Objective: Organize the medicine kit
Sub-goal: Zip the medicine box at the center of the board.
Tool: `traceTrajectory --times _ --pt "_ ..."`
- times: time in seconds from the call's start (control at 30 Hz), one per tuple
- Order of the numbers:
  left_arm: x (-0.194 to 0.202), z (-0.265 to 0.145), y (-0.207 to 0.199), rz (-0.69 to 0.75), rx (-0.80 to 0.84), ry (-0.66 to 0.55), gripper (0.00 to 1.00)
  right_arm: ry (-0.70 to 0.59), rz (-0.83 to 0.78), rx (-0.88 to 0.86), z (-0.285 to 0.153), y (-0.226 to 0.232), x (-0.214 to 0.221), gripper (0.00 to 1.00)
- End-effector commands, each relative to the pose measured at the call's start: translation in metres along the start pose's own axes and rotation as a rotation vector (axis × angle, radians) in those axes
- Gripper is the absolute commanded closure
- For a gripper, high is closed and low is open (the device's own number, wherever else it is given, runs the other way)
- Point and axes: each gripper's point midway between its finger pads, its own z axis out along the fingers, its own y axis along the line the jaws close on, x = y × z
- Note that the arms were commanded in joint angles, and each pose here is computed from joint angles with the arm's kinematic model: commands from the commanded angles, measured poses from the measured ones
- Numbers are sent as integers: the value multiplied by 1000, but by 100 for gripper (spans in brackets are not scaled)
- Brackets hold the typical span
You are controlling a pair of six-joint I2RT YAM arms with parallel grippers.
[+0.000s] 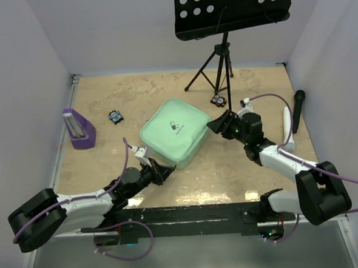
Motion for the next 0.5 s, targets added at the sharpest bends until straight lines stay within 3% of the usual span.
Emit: traceTrajectory --times 0.0,0.2,0.4,0.47 --pt "30 -7 28 30 -89 95 100 80 -51 -41 -6 13 31 39" --pt "26 -1 25 39 -86 90 100 172 -54 -153 -15 45 74 34" --pt "24 -1 24 40 -85 82 100 226 -120 -252 -26 68 93 41" --pt "23 -1 25 40 -87 78 100 273 -137 -303 -29 74 104 47"
